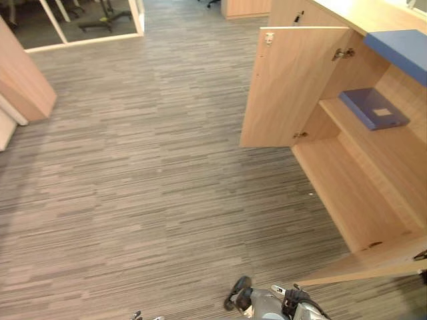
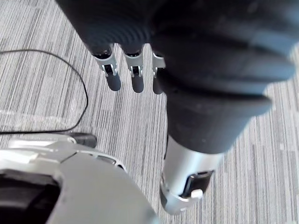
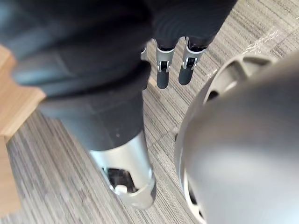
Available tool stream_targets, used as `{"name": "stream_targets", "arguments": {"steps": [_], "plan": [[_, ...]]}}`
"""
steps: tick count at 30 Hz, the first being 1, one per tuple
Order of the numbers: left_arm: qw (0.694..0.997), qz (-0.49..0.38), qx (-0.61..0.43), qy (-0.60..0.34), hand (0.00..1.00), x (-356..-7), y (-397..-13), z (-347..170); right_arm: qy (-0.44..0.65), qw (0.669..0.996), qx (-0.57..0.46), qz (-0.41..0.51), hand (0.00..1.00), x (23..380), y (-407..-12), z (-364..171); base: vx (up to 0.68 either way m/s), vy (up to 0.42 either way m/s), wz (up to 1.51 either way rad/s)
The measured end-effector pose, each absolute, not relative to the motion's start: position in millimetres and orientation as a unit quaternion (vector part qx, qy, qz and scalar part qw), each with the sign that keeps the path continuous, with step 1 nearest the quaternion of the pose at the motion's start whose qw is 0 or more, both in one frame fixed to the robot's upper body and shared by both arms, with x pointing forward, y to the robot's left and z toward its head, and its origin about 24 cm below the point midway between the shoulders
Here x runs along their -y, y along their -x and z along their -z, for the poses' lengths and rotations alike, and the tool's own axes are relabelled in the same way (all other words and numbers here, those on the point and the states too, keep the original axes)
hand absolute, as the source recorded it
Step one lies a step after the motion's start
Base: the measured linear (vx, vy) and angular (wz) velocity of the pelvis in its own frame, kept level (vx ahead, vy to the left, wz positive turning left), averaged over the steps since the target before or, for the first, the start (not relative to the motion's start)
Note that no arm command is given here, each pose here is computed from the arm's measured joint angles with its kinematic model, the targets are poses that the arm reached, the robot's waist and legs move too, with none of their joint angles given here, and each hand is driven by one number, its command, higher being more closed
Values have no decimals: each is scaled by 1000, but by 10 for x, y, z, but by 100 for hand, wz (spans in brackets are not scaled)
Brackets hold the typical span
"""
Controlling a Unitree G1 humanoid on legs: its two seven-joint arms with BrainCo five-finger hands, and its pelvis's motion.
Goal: Walk over to the cabinet, pick up the folder, carry it to the office cabinet, place the folder inside the office cabinet, then close the office cabinet door
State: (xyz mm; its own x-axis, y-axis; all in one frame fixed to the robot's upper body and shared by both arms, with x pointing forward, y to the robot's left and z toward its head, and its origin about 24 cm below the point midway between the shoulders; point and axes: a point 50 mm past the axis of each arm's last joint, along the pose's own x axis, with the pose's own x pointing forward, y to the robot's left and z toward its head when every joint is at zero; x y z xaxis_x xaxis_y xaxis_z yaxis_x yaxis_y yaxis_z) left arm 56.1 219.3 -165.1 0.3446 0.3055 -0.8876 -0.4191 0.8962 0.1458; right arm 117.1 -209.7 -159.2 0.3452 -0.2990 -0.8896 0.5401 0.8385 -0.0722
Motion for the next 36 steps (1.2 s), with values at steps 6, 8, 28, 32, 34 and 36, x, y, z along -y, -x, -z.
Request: {"name": "stream_targets", "arguments": {"steps": [6,8,28,32,34,36], "plan": [[803,-286,-512,111,0,-2217,-517,1650,-130,786,-537,276,0,2063,-957,1664,325,-283,-46],[804,-294,-504,114,0,-2217,-538,1640,-128,787,-537,275,0,2055,-996,1658,249,-85,-84],[795,-323,-505,96,0,-2299,-476,1622,-125,769,-560,282,0,2035,-731,1708,372,188,-53],[795,-321,-506,92,0,-2303,-477,1622,-113,788,-527,297,0,2167,-866,1639,320,241,11],[794,-323,-507,93,0,-2301,-472,1623,-107,799,-517,287,0,2148,-929,1622,200,97,-7],[792,-326,-508,96,0,-2292,-459,1627,-114,805,-508,285,0,2116,-1009,1608,189,-15,-22]]}}
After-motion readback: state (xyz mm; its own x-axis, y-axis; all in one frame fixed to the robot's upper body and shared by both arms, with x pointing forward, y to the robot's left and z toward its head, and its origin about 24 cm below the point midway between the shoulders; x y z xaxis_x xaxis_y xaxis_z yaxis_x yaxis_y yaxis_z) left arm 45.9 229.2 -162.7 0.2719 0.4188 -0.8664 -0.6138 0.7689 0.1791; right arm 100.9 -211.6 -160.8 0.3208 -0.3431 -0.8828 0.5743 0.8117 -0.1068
